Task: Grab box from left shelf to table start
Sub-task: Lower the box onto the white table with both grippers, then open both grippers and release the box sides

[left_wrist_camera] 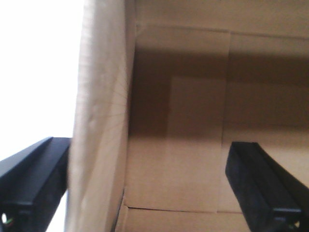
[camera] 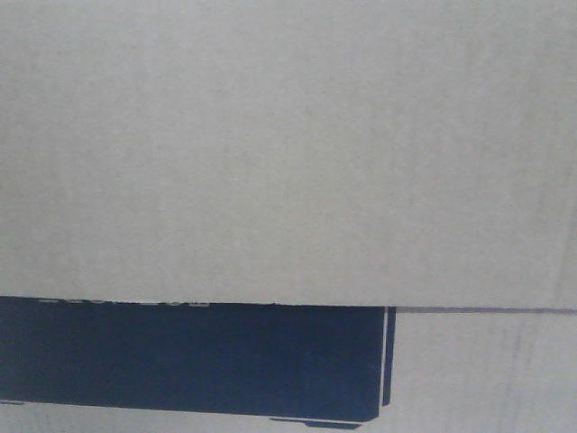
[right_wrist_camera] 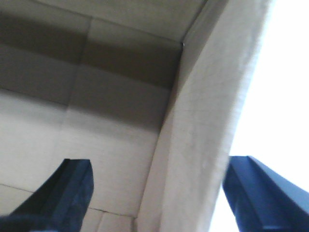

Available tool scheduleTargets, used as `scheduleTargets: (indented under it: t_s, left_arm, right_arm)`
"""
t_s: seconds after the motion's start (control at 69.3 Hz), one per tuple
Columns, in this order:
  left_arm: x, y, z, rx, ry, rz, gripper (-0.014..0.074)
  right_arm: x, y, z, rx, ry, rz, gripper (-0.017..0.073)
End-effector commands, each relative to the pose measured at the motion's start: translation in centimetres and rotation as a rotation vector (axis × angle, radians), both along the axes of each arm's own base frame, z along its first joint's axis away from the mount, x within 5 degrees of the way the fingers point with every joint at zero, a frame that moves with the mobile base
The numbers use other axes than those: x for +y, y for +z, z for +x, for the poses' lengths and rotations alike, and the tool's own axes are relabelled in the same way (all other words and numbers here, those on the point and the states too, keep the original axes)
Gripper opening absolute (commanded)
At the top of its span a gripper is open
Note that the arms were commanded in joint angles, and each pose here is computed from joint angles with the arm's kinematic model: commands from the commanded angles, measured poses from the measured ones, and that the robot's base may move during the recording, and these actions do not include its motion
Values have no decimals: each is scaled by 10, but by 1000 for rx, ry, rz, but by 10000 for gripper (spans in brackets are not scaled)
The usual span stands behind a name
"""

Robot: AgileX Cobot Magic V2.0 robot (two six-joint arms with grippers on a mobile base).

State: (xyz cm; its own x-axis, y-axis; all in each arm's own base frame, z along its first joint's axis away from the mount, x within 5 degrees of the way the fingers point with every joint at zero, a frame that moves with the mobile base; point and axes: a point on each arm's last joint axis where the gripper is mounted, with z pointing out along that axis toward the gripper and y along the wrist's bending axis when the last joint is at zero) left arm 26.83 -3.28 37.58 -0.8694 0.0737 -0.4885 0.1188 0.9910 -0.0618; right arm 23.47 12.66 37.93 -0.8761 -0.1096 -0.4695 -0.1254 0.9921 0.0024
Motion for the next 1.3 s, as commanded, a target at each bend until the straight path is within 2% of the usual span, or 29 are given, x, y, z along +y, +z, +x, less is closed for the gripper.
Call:
scheduleTargets:
  t_s: [0.0,0.13,0.26,0.404,0.491,0.606,0.707,0.765,0.837,0.981,1.227,1.284]
  left_arm:
    - [2,31,-15,-150,-5,13,527]
    - [7,47,-34,-222,3,47,527]
    - [11,68,-62,-314,9,46,523]
    - [17,92,-107,-455,17,48,455]
    - [21,101,-136,-559,25,48,368]
    - [26,100,-175,-695,30,35,232]
    - [28,84,-198,-771,31,27,90]
    - [30,71,-212,-807,32,23,-2]
    - [31,55,-229,-843,33,19,-101]
    - [34,13,-255,-880,34,15,-99]
    - [38,-46,-288,-998,39,1,-99]
    - [37,-53,-282,-959,34,1,-99]
  right_arm:
    - [-11,33,-11,-169,1,48,635]
    - [-26,52,-25,-273,-17,36,635]
    - [-45,73,-45,-383,-33,31,635]
    - [-68,96,-75,-524,-49,58,622]
    - [-84,105,-96,-614,-43,61,547]
    - [-101,97,-119,-682,-29,37,333]
    - [-109,76,-134,-705,3,28,135]
    - [-112,59,-141,-717,26,27,54]
    - [-113,40,-147,-751,59,39,55]
    - [-114,-3,-159,-834,136,76,56]
    - [-112,-52,-172,-960,235,136,56]
    - [-110,-59,-171,-968,252,138,56]
